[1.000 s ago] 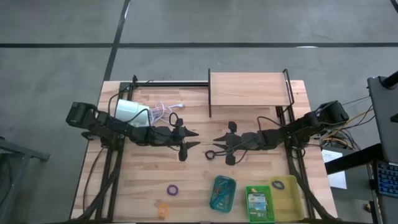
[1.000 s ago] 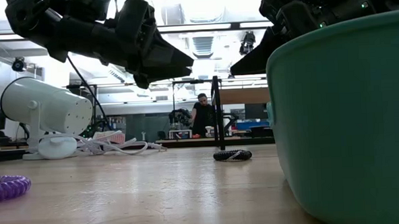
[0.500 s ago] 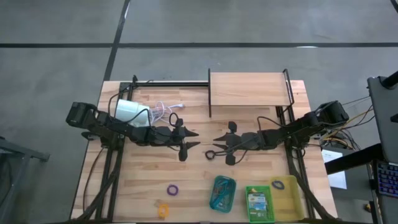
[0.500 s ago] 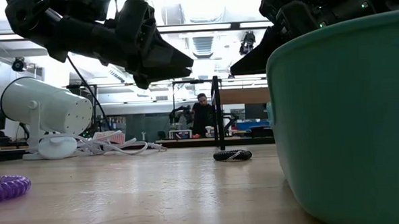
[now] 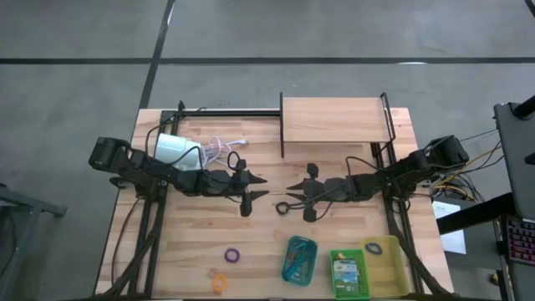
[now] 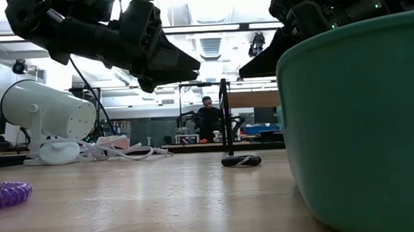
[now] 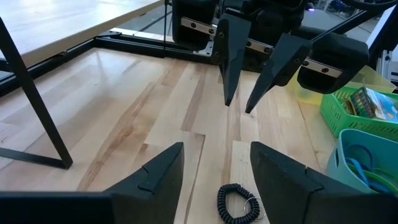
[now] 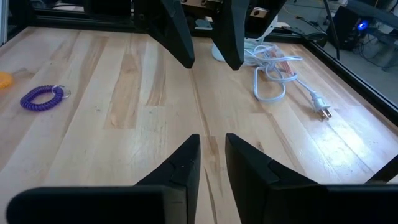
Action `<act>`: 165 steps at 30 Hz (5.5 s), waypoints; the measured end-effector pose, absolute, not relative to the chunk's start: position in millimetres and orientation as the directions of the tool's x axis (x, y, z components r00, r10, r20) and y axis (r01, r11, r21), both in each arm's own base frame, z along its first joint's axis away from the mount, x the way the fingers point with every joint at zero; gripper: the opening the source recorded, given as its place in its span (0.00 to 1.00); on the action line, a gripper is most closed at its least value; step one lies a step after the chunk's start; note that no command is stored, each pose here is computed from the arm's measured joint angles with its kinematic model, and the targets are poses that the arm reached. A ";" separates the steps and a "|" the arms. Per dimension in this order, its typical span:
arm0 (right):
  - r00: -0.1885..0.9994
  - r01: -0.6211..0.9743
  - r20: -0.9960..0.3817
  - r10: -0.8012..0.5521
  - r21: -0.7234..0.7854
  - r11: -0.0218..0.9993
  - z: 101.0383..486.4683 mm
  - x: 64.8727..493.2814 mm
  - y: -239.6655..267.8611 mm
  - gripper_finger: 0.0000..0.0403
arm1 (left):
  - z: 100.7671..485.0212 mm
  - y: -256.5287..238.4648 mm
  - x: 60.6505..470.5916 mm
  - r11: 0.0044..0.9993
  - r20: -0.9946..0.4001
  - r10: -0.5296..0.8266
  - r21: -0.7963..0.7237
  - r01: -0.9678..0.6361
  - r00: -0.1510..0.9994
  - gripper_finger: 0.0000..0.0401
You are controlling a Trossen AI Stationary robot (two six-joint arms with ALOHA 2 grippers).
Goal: Pick & Place Office Desk Supplies
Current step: Put the black spring rubberband into the yellow bin
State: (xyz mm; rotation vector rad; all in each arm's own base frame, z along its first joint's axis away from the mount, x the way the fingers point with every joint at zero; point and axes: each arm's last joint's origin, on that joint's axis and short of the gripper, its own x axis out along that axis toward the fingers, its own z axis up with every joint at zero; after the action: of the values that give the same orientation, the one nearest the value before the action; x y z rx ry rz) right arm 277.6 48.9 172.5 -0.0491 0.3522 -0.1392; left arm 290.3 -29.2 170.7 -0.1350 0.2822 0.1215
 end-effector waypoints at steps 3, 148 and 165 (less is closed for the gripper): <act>0.929 0.127 -0.340 -0.144 -0.072 0.989 172.5 277.6 48.9 0.19 | 170.6 -29.2 290.2 0.984 -0.285 0.100 -0.115 -0.138 0.953 0.47; 0.274 0.126 -0.961 -0.030 0.005 0.992 266.1 297.6 85.7 0.06 | 145.6 -27.6 278.5 0.986 -0.539 0.115 -0.038 -0.160 0.834 0.47; 0.147 0.554 -0.989 0.012 0.093 0.828 286.5 174.0 199.8 0.07 | 145.8 -27.6 278.6 0.987 -0.537 0.115 -0.035 -0.159 0.835 0.47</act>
State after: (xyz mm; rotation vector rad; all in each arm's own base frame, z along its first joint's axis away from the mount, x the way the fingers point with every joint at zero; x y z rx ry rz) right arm 174.0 199.8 286.5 0.4994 1.3811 -0.4136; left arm 278.6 -27.6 145.8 -0.0797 0.5636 0.1451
